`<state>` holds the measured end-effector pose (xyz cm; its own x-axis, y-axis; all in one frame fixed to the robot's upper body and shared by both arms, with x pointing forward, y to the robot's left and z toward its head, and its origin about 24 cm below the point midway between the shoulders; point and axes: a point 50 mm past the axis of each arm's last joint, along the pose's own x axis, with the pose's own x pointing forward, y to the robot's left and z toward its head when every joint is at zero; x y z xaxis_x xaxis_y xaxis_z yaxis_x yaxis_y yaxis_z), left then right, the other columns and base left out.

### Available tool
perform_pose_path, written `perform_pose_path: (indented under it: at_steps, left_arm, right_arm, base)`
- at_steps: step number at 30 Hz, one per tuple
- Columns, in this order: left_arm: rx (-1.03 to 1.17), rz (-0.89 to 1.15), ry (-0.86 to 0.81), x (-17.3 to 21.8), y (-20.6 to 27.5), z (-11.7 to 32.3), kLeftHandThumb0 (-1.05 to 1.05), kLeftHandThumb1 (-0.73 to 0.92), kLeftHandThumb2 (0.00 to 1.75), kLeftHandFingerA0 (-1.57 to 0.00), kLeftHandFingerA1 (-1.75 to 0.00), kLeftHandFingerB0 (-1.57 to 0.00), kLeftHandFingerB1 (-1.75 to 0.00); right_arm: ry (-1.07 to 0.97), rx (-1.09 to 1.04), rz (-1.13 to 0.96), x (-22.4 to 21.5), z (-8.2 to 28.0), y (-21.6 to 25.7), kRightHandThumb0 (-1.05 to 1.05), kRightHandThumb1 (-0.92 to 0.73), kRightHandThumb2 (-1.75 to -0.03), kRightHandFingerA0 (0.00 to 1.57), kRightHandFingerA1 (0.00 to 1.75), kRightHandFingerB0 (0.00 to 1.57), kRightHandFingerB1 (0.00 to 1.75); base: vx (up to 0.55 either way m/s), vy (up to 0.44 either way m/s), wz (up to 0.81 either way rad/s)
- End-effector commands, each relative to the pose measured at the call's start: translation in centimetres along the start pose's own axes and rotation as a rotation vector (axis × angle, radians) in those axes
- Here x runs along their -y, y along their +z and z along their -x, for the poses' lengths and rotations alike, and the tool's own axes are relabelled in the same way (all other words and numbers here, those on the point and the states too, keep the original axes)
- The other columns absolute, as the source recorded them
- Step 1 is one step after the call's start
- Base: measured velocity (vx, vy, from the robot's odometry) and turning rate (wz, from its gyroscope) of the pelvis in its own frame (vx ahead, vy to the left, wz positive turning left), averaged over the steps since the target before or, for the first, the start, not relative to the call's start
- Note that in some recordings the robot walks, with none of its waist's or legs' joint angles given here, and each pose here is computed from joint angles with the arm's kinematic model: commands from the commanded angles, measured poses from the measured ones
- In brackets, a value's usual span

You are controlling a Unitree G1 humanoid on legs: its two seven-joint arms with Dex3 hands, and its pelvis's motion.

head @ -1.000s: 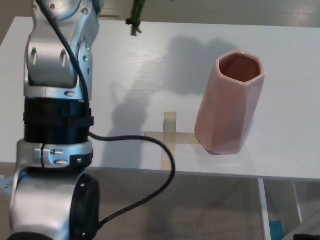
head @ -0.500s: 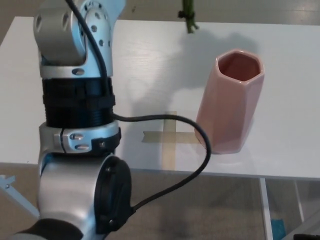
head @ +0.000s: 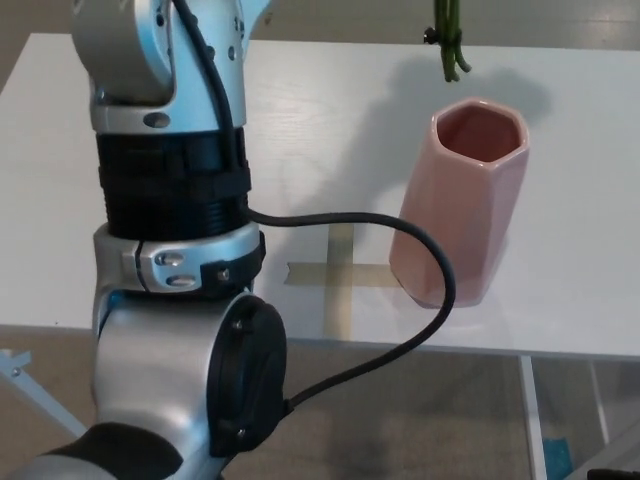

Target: Use the left hand to pick up the rose and then lift and insert it into the pink vase.

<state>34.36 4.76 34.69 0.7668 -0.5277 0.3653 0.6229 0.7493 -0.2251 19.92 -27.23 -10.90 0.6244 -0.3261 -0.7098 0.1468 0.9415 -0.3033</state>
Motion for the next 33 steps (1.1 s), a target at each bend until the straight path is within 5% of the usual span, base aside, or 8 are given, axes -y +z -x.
perform_pose_path:
  at_steps: [1,33]
  left_arm:
    - [-0.004,-0.001,-0.039,1.1,0.6,-0.1,-0.15,0.84,0.69,-0.99,-1.44,-0.89,-0.86]
    - [-0.064,-0.001,-0.071,2.3,-1.4,0.4,-0.14,0.82,0.69,-0.96,-1.42,-0.89,-0.84]
  right_arm:
    - [-0.001,-0.018,-0.014,0.2,0.2,-0.9,-0.26,-0.6,-0.58,0.7,0.44,0.59,0.41]
    - [0.007,-0.029,-0.005,0.2,0.3,-1.4,-0.25,-0.62,-0.59,0.69,0.44,0.57,0.41]
  base:
    - [0.0,0.0,0.0]
    - [0.0,0.0,0.0]
